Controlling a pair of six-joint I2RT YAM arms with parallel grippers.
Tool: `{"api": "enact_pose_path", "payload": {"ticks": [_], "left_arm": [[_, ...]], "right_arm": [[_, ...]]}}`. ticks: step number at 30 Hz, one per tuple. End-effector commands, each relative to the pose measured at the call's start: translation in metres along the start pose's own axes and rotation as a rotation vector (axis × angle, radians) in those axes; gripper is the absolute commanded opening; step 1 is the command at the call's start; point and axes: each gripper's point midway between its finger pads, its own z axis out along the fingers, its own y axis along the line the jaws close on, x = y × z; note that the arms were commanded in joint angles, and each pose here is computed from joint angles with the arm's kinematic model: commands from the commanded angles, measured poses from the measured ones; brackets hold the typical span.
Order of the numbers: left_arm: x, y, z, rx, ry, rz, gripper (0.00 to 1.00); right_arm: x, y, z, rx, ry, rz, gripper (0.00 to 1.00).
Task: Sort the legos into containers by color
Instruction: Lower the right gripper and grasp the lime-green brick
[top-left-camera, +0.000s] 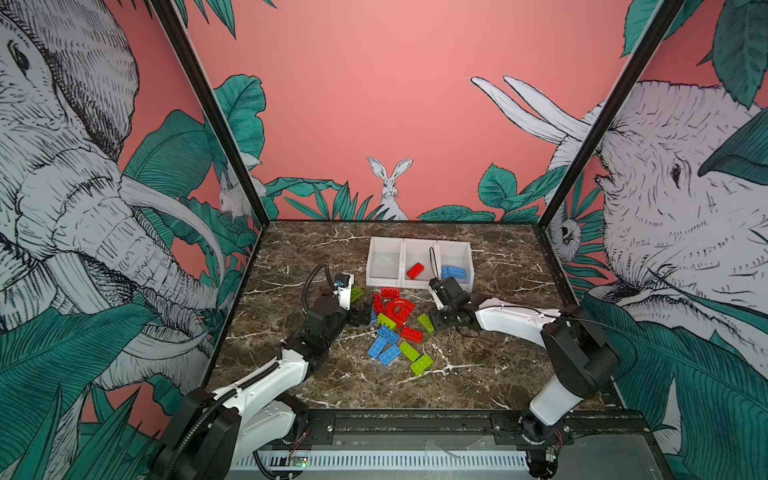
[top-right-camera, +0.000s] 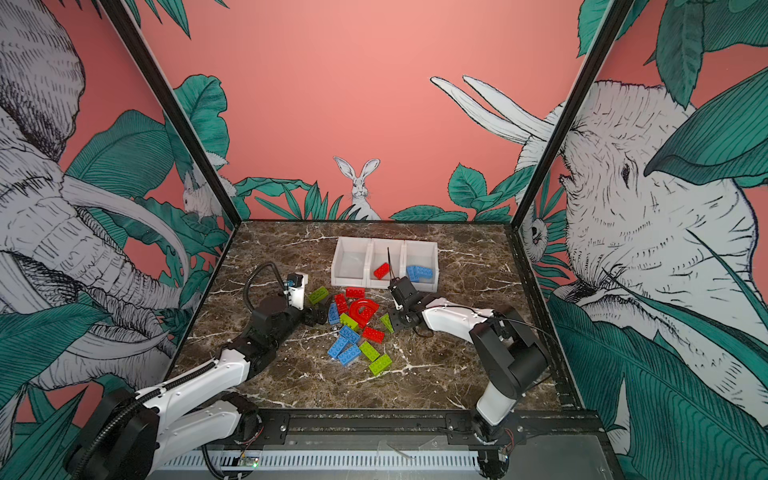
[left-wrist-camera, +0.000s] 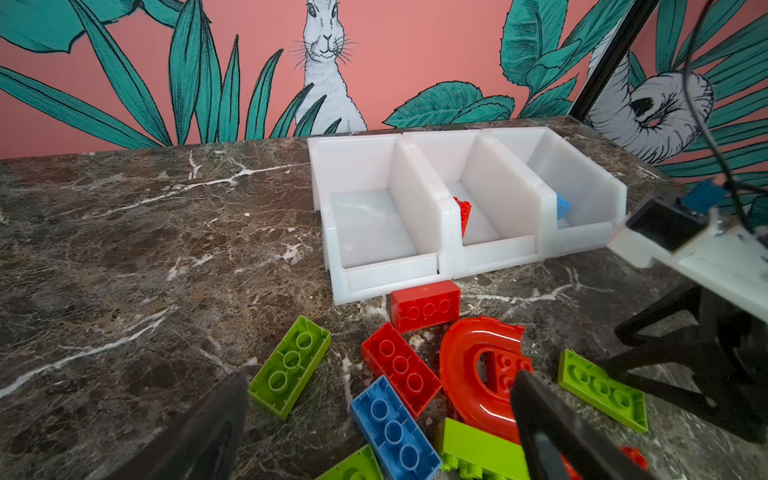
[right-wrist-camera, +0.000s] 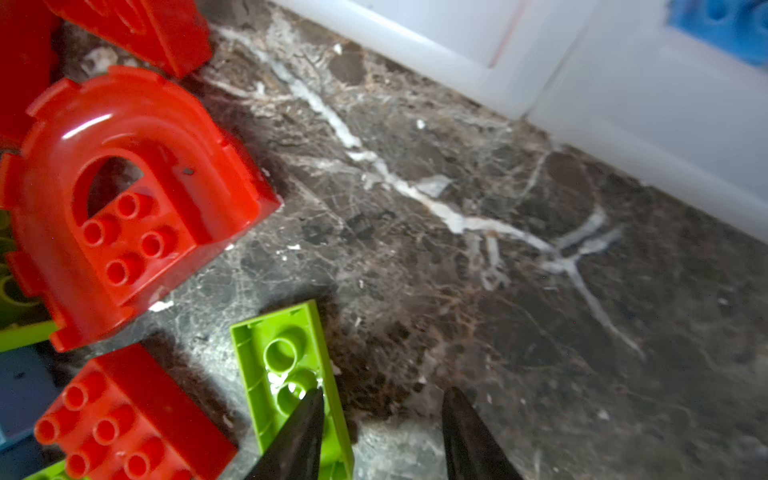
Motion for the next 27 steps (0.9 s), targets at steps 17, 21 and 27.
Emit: {"api": "enact_pose_path", "payload": {"ticks": [17,21,27], "left_arm": [[-0.004,0.0,-0.001,-0.005,-0.011,0.008,0.99],[-0.005,0.0,-0.002,-0.004,-0.015,0.007,0.99],[-0.006,0.0,-0.002,-0.002,-0.017,0.006,0.99]], "right_arm": [[-0.017,0.029,0.002,-0.023,-0.011,-0.131,0.6],[-0.012,0.028,0.009,-0.012,0.025,-0.139,0.6],[-0.004,0.026,0.02,0.005,0.087,-0.151,0.59]]}}
